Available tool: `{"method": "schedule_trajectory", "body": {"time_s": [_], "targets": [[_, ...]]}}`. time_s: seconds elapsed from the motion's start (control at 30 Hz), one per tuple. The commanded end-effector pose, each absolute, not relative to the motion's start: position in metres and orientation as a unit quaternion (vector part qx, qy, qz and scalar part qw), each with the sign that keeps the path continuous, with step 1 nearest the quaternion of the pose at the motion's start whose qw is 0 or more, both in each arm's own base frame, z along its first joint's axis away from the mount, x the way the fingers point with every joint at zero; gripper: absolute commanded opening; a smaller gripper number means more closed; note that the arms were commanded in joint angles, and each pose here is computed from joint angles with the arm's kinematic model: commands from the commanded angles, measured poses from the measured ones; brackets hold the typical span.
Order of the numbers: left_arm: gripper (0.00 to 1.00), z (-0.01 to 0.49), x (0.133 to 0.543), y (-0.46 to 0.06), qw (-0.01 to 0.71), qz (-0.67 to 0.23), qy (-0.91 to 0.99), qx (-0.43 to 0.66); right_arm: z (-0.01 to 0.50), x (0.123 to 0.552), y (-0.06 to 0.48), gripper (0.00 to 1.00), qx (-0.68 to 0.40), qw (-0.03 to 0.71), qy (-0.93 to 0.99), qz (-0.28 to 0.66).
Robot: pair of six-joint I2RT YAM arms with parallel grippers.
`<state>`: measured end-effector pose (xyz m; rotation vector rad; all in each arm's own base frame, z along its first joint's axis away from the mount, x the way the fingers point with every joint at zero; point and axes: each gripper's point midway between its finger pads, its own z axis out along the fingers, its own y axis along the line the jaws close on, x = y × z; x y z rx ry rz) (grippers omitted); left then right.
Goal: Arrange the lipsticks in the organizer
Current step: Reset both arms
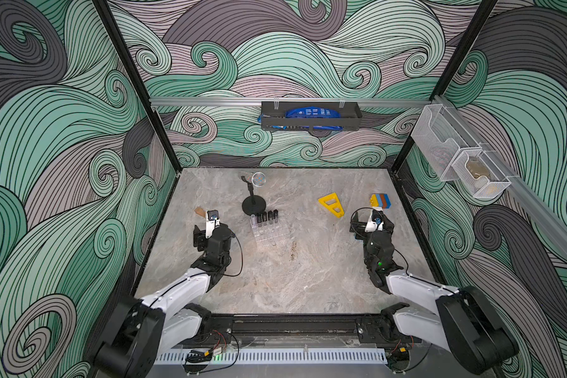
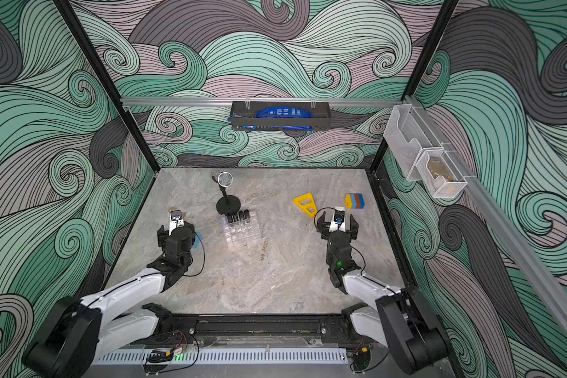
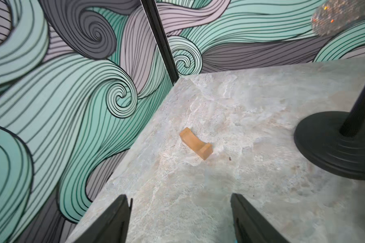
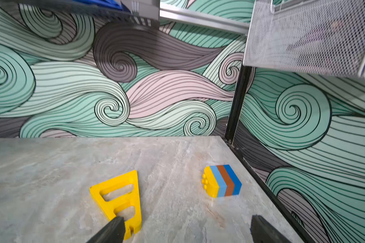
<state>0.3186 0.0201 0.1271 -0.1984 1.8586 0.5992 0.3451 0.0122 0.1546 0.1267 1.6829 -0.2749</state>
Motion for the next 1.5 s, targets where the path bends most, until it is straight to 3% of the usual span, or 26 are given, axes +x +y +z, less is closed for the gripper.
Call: {"method": "schedule_trajectory", "body": {"time_s": [0.0, 0.17, 0.5, 0.6, 0.67, 0.7, 0.8, 1.47], "targets": [[0.79, 0.145, 0.331, 0.019, 0.642, 0.197, 0.737, -0.084, 0.176, 0.346, 0.008, 0.99, 0.074, 0.713, 0.690, -0.101], [0.80, 0.138, 0.360, -0.014, 0.635, 0.123, 0.762, 0.013, 0.174, 0.350, 0.017, 0.99, 0.030, 0.731, 0.678, -0.064], [0.81, 0.099, 0.383, 0.003, 0.602, 0.129, 0.788, -0.005, 0.162, 0.338, 0.010, 0.99, 0.027, 0.748, 0.663, -0.019], [0.85, 0.099, 0.393, 0.008, 0.584, 0.120, 0.802, -0.021, 0.157, 0.344, 0.008, 0.99, 0.030, 0.736, 0.677, -0.009], [0.98, 0.091, 0.396, 0.022, 0.542, 0.114, 0.831, -0.052, 0.155, 0.348, 0.003, 0.99, 0.041, 0.731, 0.681, 0.002], [0.99, 0.087, 0.395, 0.025, 0.540, 0.105, 0.833, -0.056, 0.151, 0.351, 0.001, 0.99, 0.045, 0.724, 0.688, 0.003], [0.99, 0.090, 0.397, 0.024, 0.574, 0.102, 0.812, -0.043, 0.150, 0.355, 0.001, 0.99, 0.041, 0.721, 0.692, 0.004], [0.99, 0.092, 0.397, 0.021, 0.575, 0.094, 0.812, -0.038, 0.154, 0.350, 0.003, 0.99, 0.022, 0.728, 0.685, 0.025]]}}
